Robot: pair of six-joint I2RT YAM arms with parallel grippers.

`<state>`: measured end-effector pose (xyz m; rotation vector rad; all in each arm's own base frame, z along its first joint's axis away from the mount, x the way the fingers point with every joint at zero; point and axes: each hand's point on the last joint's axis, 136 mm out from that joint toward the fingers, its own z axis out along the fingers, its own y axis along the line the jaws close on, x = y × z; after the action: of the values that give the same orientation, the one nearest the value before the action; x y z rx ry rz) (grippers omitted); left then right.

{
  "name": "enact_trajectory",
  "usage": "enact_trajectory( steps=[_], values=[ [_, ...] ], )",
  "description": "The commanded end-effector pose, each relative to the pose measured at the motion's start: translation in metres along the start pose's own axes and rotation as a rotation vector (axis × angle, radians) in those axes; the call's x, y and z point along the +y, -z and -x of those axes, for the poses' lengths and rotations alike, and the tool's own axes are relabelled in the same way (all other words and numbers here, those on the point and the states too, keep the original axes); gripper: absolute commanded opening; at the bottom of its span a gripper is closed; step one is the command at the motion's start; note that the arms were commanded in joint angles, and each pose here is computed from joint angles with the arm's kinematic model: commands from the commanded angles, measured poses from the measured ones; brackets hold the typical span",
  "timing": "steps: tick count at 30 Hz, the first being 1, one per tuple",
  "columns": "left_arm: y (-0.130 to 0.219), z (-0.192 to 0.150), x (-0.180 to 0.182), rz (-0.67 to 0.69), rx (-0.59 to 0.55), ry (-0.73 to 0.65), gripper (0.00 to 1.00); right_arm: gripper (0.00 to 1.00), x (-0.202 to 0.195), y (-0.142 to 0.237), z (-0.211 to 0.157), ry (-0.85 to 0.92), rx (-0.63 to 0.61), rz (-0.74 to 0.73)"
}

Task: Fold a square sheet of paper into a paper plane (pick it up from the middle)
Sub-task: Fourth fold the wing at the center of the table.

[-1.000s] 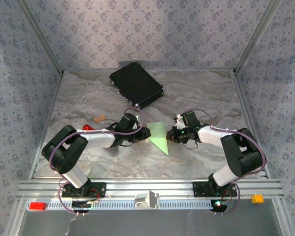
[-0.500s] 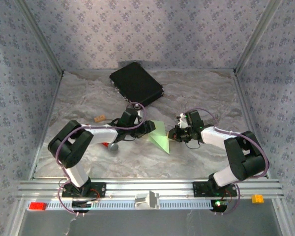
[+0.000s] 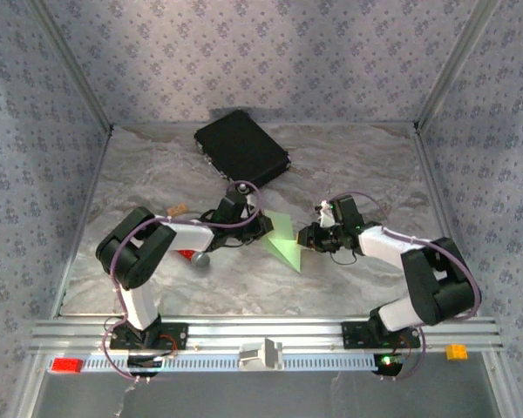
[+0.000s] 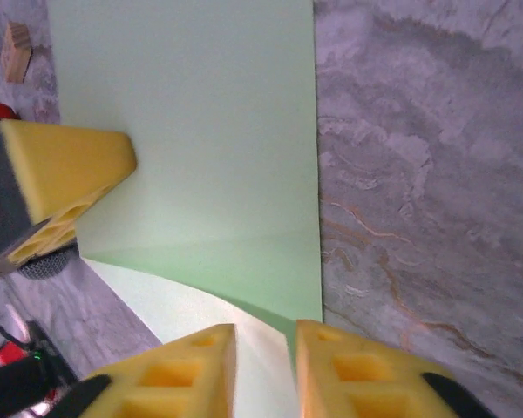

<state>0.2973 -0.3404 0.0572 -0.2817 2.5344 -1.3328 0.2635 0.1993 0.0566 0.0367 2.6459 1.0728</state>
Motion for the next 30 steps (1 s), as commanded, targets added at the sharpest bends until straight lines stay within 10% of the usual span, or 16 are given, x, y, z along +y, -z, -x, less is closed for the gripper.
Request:
enact_trajectory(
  steps=[1, 12, 30],
  values=[
    [0.011, 0.007, -0.002, -0.026, -0.070, 0.038, 0.01, 0.37, -0.007, 0.014, 0.001, 0.051, -0.057, -0.089],
    [0.021, 0.000, -0.011, -0.008, -0.104, 0.028, 0.09, 0.53, 0.041, 0.027, -0.012, 0.769, -0.453, -0.259],
    [0.010, -0.003, -0.030, -0.065, -0.047, -0.011, 0.17, 0.51, 0.038, -0.015, -0.038, 1.106, -0.382, -0.459]
  ],
)
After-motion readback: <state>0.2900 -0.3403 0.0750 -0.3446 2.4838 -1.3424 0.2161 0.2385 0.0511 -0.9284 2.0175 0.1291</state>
